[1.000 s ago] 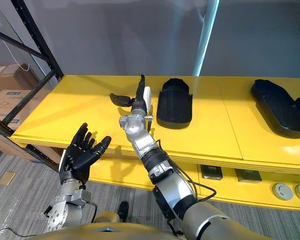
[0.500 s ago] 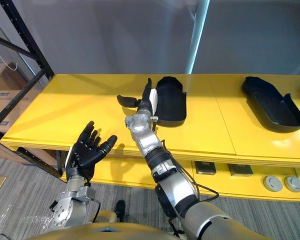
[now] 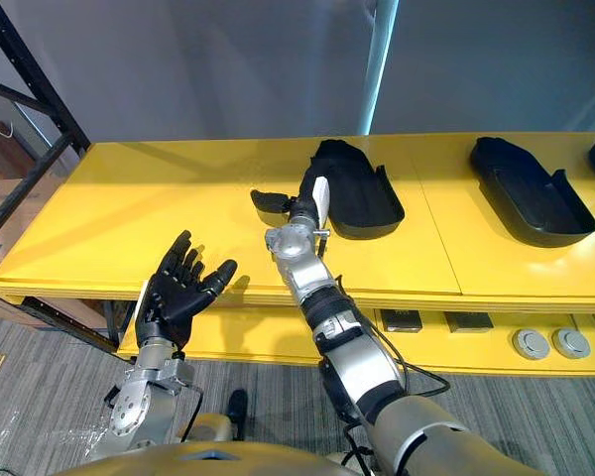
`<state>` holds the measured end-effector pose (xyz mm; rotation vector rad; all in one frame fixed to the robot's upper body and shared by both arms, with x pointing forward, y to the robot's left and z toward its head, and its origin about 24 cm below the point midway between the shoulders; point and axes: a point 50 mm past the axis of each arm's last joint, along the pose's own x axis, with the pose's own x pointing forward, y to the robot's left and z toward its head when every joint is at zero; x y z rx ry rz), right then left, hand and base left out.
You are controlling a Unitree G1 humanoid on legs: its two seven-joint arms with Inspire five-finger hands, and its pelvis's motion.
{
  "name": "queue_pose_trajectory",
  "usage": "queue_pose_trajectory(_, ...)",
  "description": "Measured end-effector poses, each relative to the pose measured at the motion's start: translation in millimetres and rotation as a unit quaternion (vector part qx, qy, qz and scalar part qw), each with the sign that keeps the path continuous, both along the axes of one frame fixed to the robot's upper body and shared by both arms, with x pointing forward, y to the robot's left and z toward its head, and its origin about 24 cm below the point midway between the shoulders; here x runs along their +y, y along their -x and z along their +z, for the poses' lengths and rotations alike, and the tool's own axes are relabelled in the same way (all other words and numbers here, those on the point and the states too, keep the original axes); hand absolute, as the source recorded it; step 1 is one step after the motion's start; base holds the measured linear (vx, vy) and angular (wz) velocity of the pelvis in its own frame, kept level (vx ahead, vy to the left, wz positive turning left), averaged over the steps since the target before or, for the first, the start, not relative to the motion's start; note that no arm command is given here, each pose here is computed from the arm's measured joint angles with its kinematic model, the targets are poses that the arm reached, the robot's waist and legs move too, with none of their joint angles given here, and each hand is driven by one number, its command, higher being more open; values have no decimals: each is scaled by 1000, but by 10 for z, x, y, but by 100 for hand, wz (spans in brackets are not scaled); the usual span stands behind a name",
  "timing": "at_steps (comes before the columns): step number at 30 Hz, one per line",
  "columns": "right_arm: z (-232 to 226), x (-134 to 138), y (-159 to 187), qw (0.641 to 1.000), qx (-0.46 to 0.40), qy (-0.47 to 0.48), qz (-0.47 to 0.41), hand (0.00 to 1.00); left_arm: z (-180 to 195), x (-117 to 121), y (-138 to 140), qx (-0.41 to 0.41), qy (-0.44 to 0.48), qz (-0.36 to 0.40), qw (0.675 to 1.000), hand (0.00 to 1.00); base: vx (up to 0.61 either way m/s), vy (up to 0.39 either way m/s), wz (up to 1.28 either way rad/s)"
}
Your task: Walk over and take three plastic housings, then place them on the shelf
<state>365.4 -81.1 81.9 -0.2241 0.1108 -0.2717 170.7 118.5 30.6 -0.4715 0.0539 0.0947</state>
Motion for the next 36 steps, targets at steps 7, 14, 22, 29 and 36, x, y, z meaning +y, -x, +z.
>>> queue_pose_trajectory(7, 81, 7, -66, 999, -17, -19, 31, 100, 5, -12, -10, -1, -5, -9, 1000, 100, -9, -7, 0)
queue_pose_trajectory(14, 438, 407, 148, 962, -162, -37, 215, 100, 6, 68, -19, -6, -19, -6, 1000, 100, 2, -8, -1)
queue_pose_trajectory(22, 811, -192, 642, 911, -305, -96, 261, 100, 127, 617, -36, -49, -58, 106, 991, 100, -19, -14, -14)
queue_pose_trajectory(29, 847, -1049, 678, 942, -277, -4, 191, 100, 356, 695, -37, -101, -64, 128, 985, 100, -32, -7, -29)
queue_pose_trajectory(36, 643, -1323, 760, 963, -219, 11, 156, 100, 622, 734, -76, -166, -67, 142, 974, 100, -10, -27, -10)
